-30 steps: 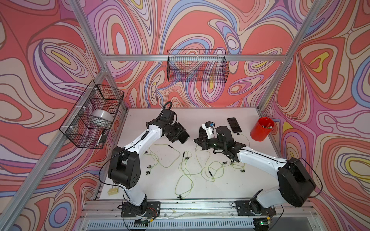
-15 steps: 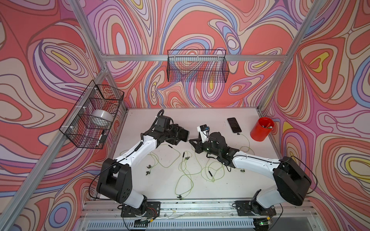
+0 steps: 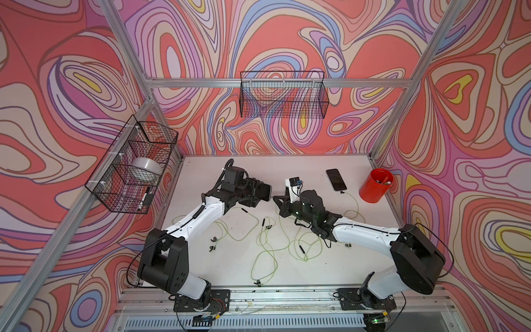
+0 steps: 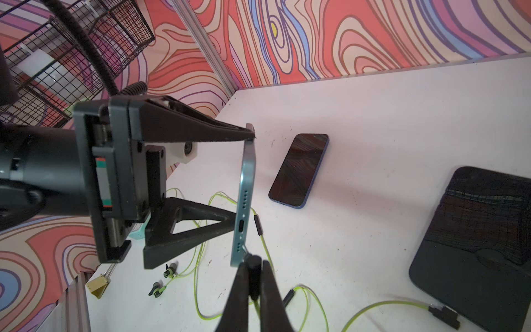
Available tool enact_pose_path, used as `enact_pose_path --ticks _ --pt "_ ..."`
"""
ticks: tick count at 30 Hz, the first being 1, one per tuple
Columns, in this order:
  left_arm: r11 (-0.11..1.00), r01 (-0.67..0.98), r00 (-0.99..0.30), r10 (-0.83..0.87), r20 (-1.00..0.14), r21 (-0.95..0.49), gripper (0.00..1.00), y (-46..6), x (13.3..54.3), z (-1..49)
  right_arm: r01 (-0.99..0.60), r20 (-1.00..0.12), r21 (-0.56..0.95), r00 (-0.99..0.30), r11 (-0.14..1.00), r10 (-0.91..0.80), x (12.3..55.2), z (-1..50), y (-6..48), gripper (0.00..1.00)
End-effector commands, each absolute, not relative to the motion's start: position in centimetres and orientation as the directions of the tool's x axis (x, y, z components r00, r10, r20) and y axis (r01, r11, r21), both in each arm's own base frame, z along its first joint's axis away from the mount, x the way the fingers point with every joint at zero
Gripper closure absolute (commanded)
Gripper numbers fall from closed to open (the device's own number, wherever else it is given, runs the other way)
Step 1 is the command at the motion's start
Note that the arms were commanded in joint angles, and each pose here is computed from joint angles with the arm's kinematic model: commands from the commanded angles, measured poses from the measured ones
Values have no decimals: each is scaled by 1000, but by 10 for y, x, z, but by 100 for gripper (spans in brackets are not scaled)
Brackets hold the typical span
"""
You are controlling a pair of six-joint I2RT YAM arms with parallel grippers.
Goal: Plug wired earphones into phones
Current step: Insert the wired earphone into the phone.
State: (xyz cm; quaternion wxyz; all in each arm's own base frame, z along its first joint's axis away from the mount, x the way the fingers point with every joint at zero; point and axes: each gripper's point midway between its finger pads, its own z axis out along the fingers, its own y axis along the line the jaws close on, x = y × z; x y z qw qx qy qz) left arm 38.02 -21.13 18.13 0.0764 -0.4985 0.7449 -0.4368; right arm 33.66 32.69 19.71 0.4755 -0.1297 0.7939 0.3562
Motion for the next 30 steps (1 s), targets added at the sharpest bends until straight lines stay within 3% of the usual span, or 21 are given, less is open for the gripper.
enact_pose_path --ticks 1,30 --pt "95 -622 -513 -799 312 -778 100 -215 383 205 -544 -854 439 -500 716 144 338 199 328 100" --pt "113 -619 -524 -796 301 -778 100 -215 380 198 -523 -852 452 -493 723 176 353 200 337 100"
